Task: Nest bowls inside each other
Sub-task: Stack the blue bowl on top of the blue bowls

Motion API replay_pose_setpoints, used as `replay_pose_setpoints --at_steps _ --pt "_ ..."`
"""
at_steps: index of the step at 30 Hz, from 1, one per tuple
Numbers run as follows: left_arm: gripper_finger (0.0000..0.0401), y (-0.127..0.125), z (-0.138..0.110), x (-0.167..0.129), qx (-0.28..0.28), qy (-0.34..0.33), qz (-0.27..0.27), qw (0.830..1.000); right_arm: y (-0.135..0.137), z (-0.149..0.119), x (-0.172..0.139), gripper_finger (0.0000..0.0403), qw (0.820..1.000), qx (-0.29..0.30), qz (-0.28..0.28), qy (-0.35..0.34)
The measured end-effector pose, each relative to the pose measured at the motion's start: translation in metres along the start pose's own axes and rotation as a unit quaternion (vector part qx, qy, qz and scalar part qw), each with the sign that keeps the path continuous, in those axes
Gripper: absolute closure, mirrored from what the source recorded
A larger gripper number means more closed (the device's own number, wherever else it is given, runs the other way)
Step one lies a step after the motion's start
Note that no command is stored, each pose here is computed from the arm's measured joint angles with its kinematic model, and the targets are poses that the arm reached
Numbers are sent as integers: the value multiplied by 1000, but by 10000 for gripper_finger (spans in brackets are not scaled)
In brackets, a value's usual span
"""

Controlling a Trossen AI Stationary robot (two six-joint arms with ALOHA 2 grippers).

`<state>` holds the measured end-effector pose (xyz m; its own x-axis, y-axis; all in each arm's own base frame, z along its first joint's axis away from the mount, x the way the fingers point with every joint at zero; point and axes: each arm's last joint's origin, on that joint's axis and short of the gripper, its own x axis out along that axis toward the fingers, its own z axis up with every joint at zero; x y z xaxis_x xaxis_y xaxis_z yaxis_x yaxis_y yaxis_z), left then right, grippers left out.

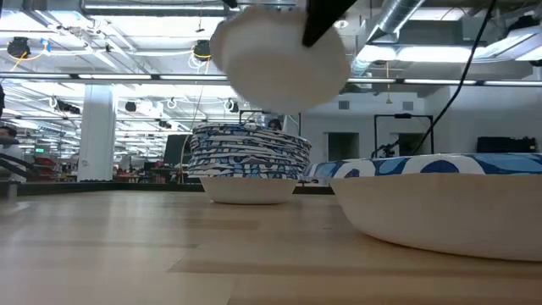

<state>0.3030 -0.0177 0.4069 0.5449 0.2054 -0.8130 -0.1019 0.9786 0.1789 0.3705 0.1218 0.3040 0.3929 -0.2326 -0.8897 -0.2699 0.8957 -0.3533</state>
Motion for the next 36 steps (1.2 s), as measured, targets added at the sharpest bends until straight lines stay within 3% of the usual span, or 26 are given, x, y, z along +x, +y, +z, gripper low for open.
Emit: replay_pose_setpoints --at_steps 10,19,23,30,36 --pt "232 -32 -4 -14 80 -23 66 994 -68 0 36 379 998 15 52 -28" --pt "232 -45 -6 -19 109 -35 102 988 -72 -6 93 376 997 -32 67 26" --pt "232 -44 -6 -19 103 -32 104 989 -70 -7 103 363 996 -44 59 43" --pt "232 -34 -5 -16 100 -25 115 988 -66 -14 98 315 995 -26 50 87" --pt "232 -23 1 -12 87 -36 116 989 -71 -15 83 228 996 22 51 70"
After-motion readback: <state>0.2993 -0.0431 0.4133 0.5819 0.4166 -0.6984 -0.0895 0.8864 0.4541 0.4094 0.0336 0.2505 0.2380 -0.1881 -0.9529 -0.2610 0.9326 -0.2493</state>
